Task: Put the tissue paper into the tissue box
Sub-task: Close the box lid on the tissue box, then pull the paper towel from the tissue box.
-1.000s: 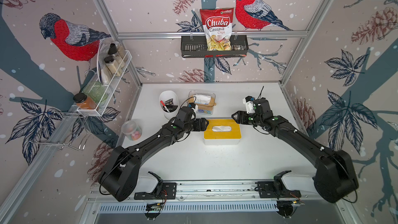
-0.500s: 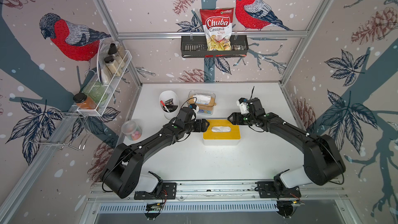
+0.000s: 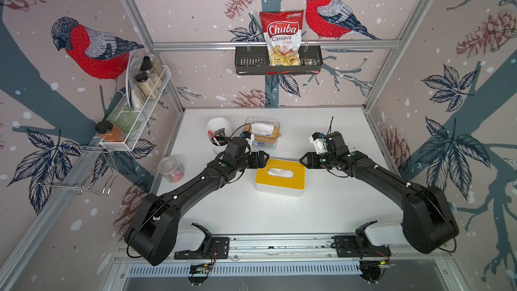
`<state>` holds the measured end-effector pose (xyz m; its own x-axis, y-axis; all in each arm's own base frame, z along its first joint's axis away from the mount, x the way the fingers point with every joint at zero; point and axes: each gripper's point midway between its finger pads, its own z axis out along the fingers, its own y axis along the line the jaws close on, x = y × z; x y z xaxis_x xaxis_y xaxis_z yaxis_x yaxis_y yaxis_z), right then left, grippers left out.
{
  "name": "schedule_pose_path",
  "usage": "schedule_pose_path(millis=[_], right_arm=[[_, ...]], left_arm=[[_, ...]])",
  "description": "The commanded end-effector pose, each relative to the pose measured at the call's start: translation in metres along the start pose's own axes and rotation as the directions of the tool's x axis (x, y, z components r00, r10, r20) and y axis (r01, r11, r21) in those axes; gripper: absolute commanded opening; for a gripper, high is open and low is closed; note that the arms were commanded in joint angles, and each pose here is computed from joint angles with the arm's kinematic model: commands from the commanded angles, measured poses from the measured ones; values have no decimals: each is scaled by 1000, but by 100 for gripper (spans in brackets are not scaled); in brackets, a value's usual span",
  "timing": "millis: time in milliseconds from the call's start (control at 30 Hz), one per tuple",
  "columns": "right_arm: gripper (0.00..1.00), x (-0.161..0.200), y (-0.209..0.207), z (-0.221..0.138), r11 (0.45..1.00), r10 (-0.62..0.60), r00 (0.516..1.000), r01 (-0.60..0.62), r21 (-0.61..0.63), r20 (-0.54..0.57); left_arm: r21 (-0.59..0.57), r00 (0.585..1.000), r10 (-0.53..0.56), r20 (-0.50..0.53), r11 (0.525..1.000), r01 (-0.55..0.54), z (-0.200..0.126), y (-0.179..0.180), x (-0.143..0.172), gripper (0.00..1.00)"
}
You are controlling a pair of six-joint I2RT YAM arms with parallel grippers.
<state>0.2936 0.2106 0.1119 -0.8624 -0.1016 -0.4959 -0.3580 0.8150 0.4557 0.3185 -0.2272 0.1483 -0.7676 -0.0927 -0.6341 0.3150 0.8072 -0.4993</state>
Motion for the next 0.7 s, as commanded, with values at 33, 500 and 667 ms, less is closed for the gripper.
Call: schedule_pose_path(millis=[33,500,667], right_arm=[[46,13,-14,4,998,-5,999,7,61,-35],[48,4,79,-3,869,-475,879,475,137,-38],[43,33,111,24,740,-647,746,665,107,-160]], left_arm=[[8,1000,17,14,1000,-17,-2,-3,-8,85],[-40,998,46,46,998,-44,-36,5,-27,89],[-74,995,13,99,997,-5,-59,29,-39,90]])
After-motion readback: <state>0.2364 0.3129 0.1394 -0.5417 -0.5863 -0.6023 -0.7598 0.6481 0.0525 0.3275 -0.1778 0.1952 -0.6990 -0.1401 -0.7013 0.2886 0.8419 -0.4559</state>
